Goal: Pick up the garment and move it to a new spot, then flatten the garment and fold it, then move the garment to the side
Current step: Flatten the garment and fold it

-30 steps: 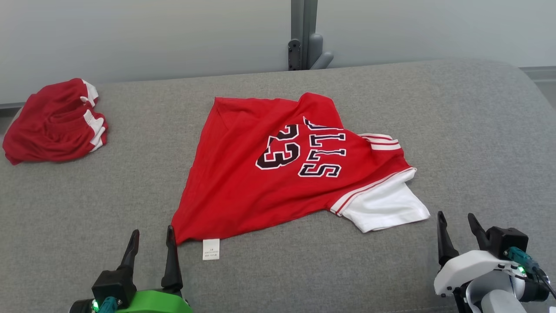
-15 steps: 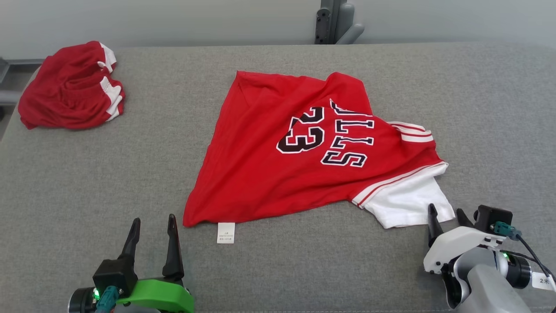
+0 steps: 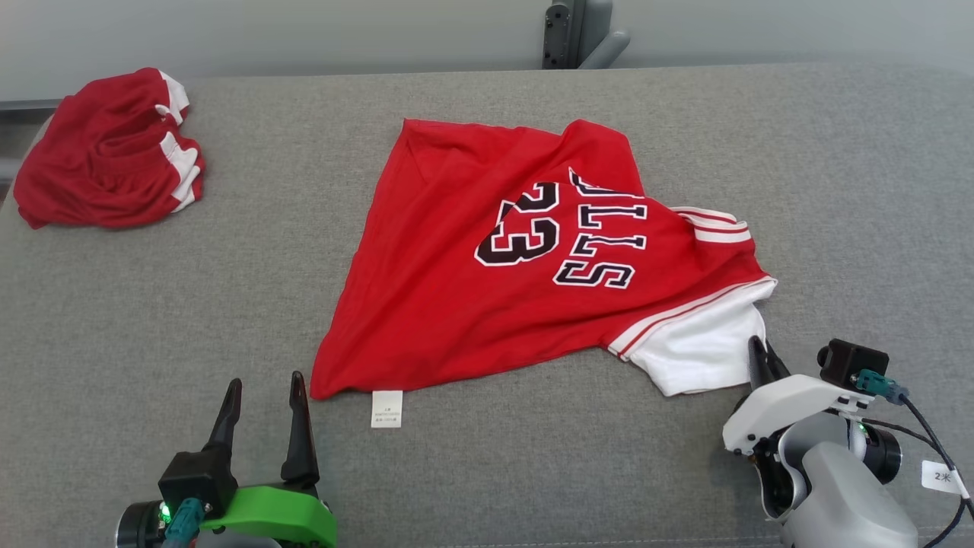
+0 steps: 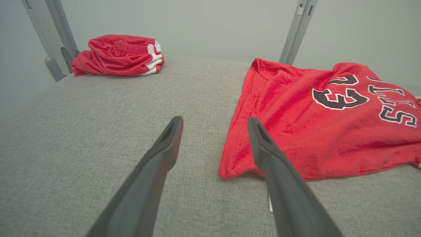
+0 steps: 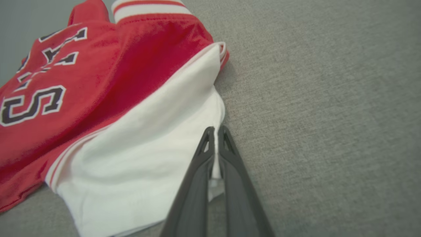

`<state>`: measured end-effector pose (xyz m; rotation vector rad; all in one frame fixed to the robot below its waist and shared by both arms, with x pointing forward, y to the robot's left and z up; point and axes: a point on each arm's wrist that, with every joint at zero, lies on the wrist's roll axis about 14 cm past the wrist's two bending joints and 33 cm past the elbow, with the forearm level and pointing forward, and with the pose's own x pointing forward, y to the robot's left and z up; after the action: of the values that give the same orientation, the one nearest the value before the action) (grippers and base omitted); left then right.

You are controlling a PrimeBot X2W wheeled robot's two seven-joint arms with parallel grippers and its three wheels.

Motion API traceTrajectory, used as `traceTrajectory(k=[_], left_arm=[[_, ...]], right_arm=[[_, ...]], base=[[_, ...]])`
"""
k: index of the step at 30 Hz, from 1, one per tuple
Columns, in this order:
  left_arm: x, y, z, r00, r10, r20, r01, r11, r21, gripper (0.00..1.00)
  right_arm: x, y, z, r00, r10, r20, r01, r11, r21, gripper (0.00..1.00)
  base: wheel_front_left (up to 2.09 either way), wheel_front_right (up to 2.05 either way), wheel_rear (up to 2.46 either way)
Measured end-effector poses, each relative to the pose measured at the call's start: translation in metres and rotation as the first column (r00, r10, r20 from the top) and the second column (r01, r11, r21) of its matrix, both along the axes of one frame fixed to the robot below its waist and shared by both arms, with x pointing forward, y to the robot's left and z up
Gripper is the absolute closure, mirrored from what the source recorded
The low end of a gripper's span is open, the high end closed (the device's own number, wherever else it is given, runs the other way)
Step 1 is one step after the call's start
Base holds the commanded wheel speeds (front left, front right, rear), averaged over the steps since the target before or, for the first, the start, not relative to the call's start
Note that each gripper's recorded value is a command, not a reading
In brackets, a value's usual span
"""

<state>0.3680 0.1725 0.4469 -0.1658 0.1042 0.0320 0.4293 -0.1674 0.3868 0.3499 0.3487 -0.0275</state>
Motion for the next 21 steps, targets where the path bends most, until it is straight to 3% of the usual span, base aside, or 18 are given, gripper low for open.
traceTrajectory(k=[12, 21], left_arm=[[0.0, -0.022, -0.014, 0.996, -0.085, -0.039, 0.084, 0.996, -0.02, 0.0], [-0.017, -0.042, -0.051, 0.977, -0.132, -0.167, 0.096, 0.973, -0.209, 0.0]], right_arm=[[-0.027, -0.048, 0.035, 0.976, -0.148, 0.158, 0.146, 0.989, 0.028, 1.0], [-0.043, -0.068, 0.043, 0.97, -0.186, 0.155, 0.185, 0.983, 0.02, 1.0]], base=[[0.0, 0.0, 0.0], [0.0, 0.0, 0.0]])
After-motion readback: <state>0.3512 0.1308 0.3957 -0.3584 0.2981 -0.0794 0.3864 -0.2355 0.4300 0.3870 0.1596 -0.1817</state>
